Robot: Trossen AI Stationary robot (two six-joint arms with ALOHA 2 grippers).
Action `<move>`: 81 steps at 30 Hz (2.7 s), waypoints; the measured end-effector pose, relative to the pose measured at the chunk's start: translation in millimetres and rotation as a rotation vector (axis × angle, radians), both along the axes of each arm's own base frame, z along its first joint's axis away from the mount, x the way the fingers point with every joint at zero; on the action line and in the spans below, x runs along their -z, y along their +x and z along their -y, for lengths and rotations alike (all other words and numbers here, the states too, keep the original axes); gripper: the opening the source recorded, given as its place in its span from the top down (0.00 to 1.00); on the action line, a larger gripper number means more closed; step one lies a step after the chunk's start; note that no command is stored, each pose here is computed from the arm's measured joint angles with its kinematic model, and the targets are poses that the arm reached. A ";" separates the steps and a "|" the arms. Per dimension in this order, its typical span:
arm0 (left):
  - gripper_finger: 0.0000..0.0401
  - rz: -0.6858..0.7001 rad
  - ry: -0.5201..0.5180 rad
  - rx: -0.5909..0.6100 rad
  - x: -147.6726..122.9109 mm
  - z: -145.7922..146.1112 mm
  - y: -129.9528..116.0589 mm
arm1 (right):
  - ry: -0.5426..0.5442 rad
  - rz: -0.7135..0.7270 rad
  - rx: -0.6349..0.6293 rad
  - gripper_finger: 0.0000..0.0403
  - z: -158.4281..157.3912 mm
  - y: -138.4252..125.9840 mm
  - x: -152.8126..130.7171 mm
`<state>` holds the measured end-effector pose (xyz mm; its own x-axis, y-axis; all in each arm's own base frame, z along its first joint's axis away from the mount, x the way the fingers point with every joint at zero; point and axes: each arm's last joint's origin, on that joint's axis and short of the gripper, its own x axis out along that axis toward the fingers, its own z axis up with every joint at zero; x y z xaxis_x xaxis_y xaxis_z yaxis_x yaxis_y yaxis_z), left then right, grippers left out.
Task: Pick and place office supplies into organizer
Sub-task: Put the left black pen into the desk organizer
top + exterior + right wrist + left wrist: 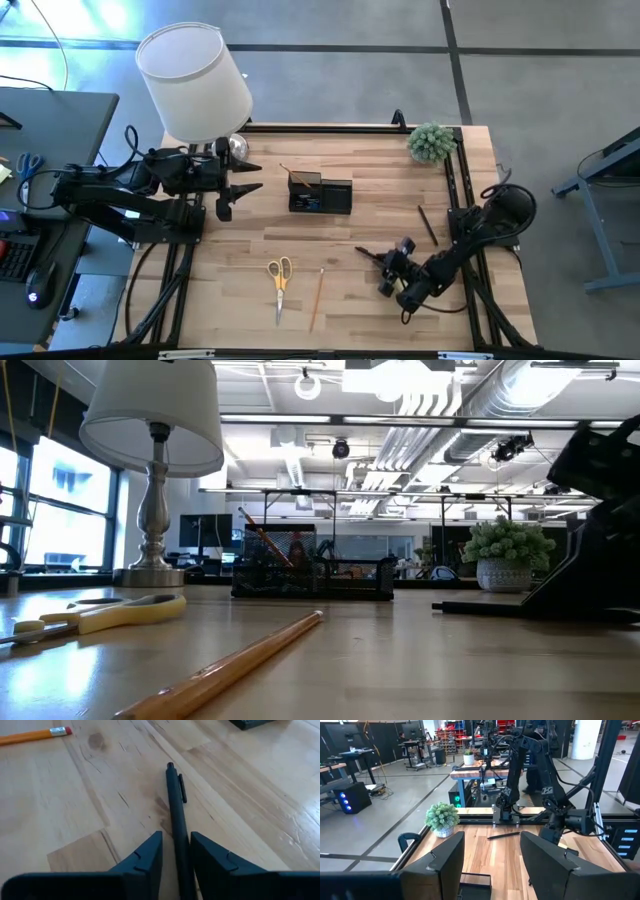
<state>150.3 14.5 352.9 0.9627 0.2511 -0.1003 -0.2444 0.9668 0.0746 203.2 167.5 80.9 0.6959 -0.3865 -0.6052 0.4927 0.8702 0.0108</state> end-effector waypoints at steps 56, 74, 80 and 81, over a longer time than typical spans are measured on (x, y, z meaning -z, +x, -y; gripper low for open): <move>0.54 -0.001 0.001 0.000 0.1 0.0 0.0 | -0.161 0.078 -0.118 0.95 -17.9 63.8 -44.1; 0.54 -0.012 0.020 0.002 0.6 0.0 0.0 | -0.391 0.218 0.025 0.94 -21.3 94.7 -99.8; 0.54 0.009 0.025 0.022 -1.5 0.5 0.3 | -0.428 0.270 0.084 0.93 -16.4 89.5 -126.2; 0.54 0.010 0.025 0.022 -1.5 0.6 0.3 | -0.431 0.272 0.087 0.93 -15.5 89.2 -128.3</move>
<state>150.6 13.9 354.4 0.9690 0.2319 -0.0850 -0.2236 0.9699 0.0968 292.3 183.1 209.3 0.7602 -0.6244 -0.1793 0.5928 0.7797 -0.2018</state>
